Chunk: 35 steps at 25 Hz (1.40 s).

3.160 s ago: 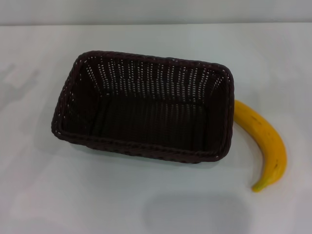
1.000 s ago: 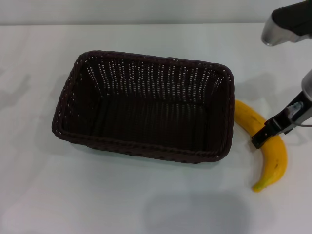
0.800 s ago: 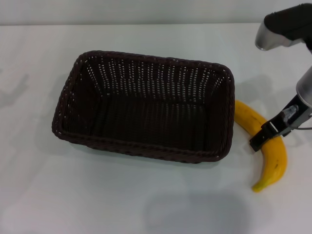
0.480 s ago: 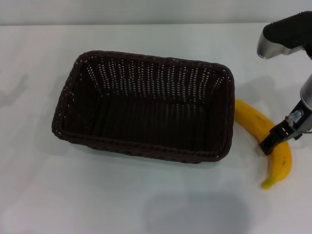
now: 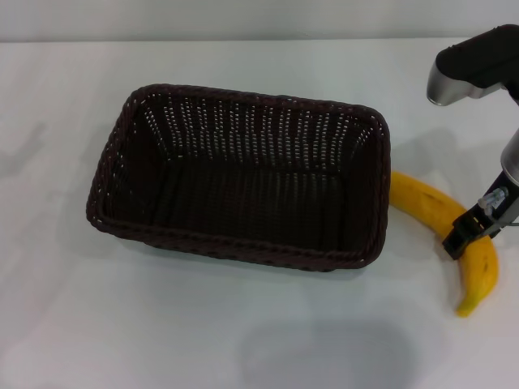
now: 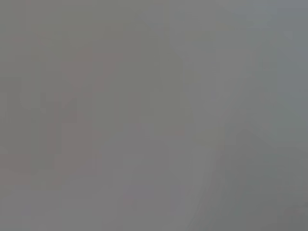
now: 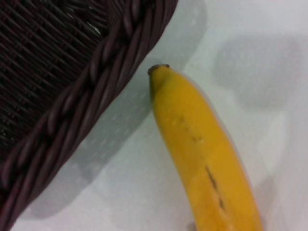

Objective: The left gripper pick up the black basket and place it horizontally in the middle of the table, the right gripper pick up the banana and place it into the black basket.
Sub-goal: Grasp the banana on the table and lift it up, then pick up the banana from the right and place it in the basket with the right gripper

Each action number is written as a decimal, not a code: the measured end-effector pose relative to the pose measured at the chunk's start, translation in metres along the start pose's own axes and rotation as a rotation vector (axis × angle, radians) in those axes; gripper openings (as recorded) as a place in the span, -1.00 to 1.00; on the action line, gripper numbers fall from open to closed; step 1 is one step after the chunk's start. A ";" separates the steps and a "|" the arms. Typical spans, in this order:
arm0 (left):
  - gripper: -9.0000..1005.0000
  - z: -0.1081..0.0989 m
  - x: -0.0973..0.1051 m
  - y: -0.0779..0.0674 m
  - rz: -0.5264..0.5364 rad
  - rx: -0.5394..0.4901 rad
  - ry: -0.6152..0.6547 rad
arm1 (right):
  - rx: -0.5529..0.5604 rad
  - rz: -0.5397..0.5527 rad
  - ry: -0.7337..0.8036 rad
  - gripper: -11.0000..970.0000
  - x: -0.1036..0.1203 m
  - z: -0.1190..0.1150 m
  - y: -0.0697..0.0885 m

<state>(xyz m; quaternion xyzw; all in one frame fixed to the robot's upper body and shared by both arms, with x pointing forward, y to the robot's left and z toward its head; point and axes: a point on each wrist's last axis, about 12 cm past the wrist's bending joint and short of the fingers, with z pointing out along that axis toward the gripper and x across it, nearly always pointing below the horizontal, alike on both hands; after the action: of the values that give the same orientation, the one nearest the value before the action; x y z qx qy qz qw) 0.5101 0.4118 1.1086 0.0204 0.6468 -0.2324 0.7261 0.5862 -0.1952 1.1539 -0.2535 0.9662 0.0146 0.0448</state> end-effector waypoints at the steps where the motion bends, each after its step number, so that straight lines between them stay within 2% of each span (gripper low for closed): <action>1: 0.78 0.000 0.000 0.000 0.000 0.000 0.000 | 0.002 -0.003 0.000 0.52 0.000 0.000 0.000; 4: 0.78 -0.001 0.000 0.000 -0.001 -0.001 0.000 | 0.021 -0.014 -0.002 0.30 0.000 0.000 -0.002; 10: 0.78 -0.003 0.000 0.001 -0.003 -0.013 -0.009 | 0.020 -0.017 -0.034 0.09 0.000 -0.003 -0.012; 13: 0.78 -0.004 -0.001 0.002 -0.004 -0.019 -0.013 | 0.029 0.001 -0.057 0.02 0.001 -0.007 -0.024; 17: 0.78 -0.005 -0.001 0.003 -0.002 -0.023 -0.013 | 0.068 0.045 -0.118 0.02 0.005 -0.020 -0.052; 23: 0.78 -0.009 -0.002 0.004 -0.005 -0.030 -0.017 | 0.090 0.090 -0.309 0.02 0.009 -0.051 -0.097; 27: 0.78 -0.009 -0.002 0.004 -0.005 -0.032 -0.019 | 0.106 0.070 -0.393 0.02 0.007 -0.066 -0.102; 29: 0.78 -0.009 -0.002 0.004 -0.005 -0.032 -0.019 | 0.111 0.038 -0.451 0.02 0.002 -0.077 -0.098; 32: 0.78 -0.008 -0.002 0.003 -0.007 -0.030 -0.020 | 0.093 -0.032 -0.543 0.02 -0.008 -0.095 -0.084; 35: 0.78 -0.006 -0.002 0.003 -0.008 -0.027 -0.022 | 0.033 -0.137 -0.649 0.02 -0.018 -0.113 -0.062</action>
<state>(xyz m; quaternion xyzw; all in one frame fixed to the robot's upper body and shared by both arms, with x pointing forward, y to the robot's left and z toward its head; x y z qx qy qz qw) 0.5053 0.4169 1.1089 0.0055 0.6421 -0.2267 0.7323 0.6238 -0.2460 1.2679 -0.2991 0.8823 0.0761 0.3554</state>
